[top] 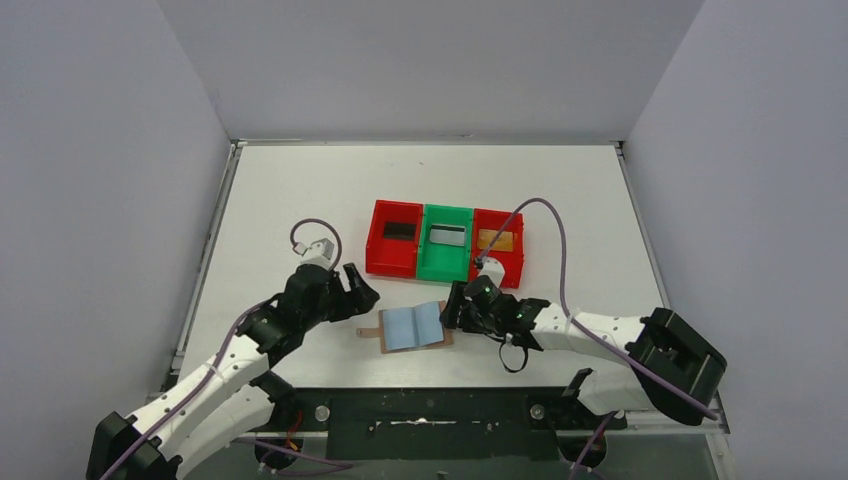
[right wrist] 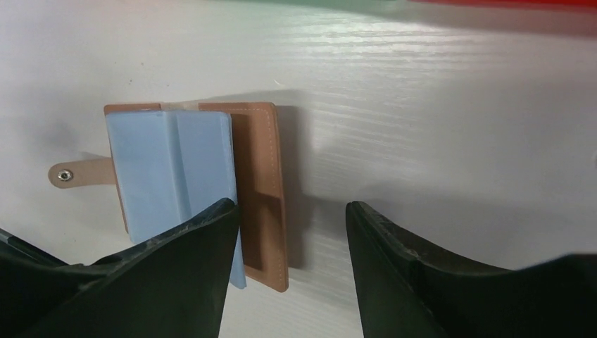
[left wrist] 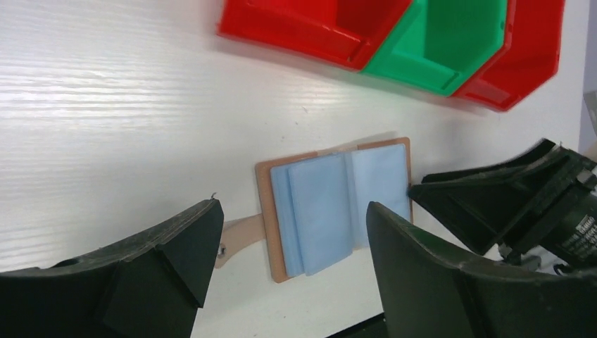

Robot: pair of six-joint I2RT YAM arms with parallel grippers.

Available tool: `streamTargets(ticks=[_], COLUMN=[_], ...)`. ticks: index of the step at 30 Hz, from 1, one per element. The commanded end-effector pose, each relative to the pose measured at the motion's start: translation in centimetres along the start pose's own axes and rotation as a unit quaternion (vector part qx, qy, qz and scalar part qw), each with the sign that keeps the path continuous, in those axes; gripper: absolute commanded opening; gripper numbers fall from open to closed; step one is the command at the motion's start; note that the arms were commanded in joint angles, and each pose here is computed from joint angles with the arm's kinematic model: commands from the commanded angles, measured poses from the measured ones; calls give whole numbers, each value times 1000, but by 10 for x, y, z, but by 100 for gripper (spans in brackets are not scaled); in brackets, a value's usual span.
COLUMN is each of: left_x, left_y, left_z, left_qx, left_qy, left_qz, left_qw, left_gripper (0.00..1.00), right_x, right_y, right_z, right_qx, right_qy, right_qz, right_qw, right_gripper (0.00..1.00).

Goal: Take the credit cards out of the card holder

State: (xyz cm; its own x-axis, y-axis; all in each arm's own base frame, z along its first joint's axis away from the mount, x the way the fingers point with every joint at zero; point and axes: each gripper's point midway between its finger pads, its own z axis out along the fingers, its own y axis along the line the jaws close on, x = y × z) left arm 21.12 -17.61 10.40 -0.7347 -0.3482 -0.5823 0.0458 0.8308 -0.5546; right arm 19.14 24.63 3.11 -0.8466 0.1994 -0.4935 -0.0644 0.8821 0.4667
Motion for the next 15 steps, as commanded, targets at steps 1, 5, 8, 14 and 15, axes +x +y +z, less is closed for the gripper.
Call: streamTargets(ticks=[1, 5, 8, 14, 15], left_x=[-56, -102, -126, -156, -160], left_y=[12, 28, 41, 45, 45], left_z=[-26, -67, -100, -143, -148], left_qx=[-78, -170, -232, -290, -294], left_qy=[-111, -193, -237, -275, -280], left_qz=[-23, -32, -22, 17, 19], left_qw=[990, 966, 943, 916, 913], left_gripper=[92, 96, 96, 97, 97], right_x=[-42, -88, -129, -206, -215], right_y=[40, 26, 15, -1, -6], right_z=[-15, -43, -74, -165, -176], right_qx=[-12, 72, 127, 171, 178], right_qy=[-71, -146, -219, -367, -382], right_qz=[-40, -61, -72, -91, -92], right_qw=[997, 985, 965, 910, 902], right_gripper=[62, 73, 92, 98, 98])
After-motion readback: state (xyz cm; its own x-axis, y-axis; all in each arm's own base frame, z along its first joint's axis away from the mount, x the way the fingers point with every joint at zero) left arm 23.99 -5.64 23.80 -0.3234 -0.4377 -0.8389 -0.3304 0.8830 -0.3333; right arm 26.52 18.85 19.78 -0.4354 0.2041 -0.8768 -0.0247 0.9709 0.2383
